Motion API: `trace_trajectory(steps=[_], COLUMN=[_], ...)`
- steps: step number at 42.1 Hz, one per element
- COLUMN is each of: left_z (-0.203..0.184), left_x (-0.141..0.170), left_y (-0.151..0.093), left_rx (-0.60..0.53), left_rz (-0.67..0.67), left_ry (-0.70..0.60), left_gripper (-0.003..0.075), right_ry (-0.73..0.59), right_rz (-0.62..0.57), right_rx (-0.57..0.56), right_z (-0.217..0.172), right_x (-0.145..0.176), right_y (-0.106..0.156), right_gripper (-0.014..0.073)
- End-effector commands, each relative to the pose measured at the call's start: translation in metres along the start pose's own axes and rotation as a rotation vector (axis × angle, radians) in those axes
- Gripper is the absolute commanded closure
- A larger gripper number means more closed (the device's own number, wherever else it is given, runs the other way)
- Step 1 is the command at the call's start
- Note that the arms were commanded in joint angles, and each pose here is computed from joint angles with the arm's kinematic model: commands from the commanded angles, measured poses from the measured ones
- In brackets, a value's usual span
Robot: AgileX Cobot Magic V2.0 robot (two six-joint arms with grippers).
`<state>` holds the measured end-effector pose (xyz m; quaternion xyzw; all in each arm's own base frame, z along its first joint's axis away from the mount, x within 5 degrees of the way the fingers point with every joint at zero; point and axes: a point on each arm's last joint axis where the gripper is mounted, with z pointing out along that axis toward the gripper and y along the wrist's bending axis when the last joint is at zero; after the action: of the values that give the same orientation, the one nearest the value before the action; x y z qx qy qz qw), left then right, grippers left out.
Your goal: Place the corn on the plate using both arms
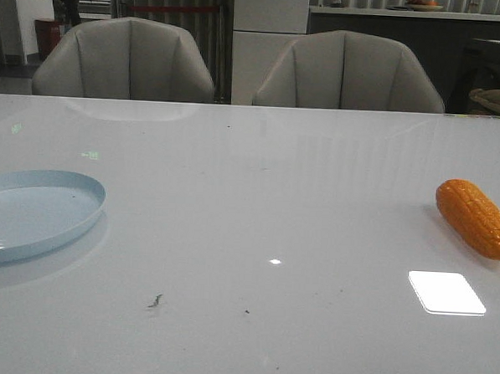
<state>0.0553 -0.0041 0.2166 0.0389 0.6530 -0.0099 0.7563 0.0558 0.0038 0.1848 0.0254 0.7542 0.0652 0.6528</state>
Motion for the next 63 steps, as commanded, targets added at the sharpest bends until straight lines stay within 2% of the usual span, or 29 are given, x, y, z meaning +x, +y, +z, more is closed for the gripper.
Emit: trace_trajectory(steps=[1,37,44,50,53,57,63], left_z=[0.001,0.001,-0.001,-0.005,-0.008,-0.012,0.002], left_x=[-0.007,-0.007,-0.023,-0.056,-0.082,-0.117,-0.160], left_y=[0.000,0.000,0.002,0.003,0.004,0.005,0.008], left_rx=[0.001,0.002,-0.011,-0.011,-0.010,-0.011,-0.020], left_rz=[-0.005,-0.005,-0.083,-0.083,-0.069,-0.015,0.029], left_ry=[-0.077,-0.079,-0.201,-0.300,-0.339,-0.352,-0.266], left_gripper=[0.0631,0.0631,0.0631,0.0631,0.0631,0.0631,0.0631], right_ry=[-0.120,-0.136,-0.232,-0.478,-0.544,-0.551,-0.466], right_rz=[-0.004,-0.005,-0.004,0.015,0.015,0.014,0.013], right_rx=[-0.014,-0.016,-0.028,-0.058,-0.068,-0.073,-0.064], right_z=[-0.003,-0.004,-0.005,-0.019,-0.031,-0.046,-0.040], right_x=[-0.014,-0.016,-0.024,-0.060,-0.086,-0.125,-0.180], right_y=[0.002,0.002,0.003,0.007,0.011,0.016,0.024], right_gripper=[0.0568,0.0568,0.0568,0.0568,0.0568,0.0566,0.0567])
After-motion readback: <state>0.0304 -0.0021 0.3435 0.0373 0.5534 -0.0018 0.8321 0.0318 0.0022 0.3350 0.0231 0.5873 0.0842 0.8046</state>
